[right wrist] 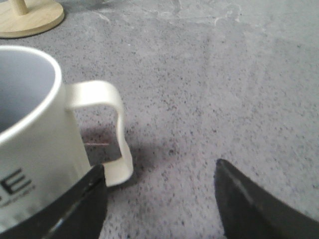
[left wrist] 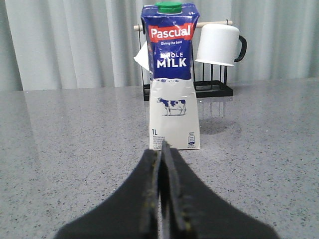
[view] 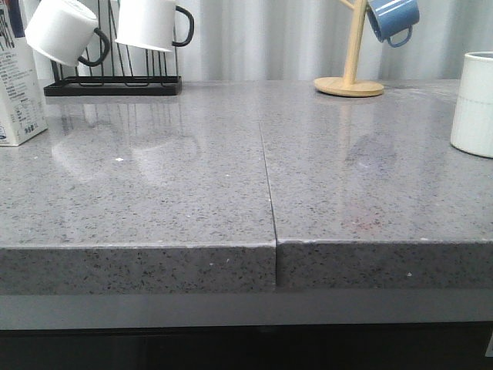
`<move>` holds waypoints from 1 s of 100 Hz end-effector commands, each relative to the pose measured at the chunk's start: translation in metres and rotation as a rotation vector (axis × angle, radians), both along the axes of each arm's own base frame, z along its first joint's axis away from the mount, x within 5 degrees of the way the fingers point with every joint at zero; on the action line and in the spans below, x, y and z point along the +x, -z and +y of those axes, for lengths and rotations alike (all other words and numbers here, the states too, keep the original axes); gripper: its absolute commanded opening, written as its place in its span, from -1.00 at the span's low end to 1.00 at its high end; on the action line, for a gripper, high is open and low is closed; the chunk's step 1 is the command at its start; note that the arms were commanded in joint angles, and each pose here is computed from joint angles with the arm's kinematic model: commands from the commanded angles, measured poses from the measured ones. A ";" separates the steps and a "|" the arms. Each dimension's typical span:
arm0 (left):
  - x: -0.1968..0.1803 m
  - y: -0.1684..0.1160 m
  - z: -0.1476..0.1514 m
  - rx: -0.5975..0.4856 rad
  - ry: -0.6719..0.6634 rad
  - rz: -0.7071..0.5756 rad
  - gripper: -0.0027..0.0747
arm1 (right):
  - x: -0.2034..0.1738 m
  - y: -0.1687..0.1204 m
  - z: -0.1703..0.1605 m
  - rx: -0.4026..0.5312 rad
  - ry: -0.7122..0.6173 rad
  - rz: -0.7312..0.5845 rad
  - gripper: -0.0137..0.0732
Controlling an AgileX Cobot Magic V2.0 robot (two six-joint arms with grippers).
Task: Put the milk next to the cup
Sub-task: 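Move the right gripper toward the white HOME mug's handle, then grasp the mug handle with the right gripper and lift it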
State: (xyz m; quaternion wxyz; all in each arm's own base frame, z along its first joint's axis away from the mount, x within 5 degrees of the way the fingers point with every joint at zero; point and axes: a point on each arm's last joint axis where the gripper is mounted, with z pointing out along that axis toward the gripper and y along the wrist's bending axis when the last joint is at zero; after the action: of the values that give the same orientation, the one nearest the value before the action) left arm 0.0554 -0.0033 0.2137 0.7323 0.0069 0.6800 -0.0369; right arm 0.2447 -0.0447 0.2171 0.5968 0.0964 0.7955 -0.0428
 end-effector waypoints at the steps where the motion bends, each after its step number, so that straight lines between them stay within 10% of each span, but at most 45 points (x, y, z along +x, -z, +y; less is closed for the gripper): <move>1: -0.001 0.008 -0.001 -0.012 0.006 -0.058 -0.99 | 0.010 -0.023 -0.002 -0.034 -0.007 -0.145 0.41; 42: -0.001 0.008 -0.001 -0.012 0.006 -0.058 -0.99 | 0.050 -0.018 -0.007 -0.020 -0.031 -0.186 0.38; 76: -0.001 0.008 -0.001 -0.012 0.006 -0.058 -0.99 | 0.061 -0.011 -0.009 -0.019 -0.032 -0.191 -0.85; 100: -0.001 0.008 -0.001 -0.012 0.006 -0.058 -0.99 | 0.058 -0.026 0.004 -0.046 -0.074 -0.244 -0.82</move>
State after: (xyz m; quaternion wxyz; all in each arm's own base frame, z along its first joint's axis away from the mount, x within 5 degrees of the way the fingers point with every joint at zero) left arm 0.0554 -0.0033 0.2137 0.7323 0.0069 0.6800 -0.0369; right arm 0.3017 -0.0471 0.2067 0.6222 0.0835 0.7781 -0.0228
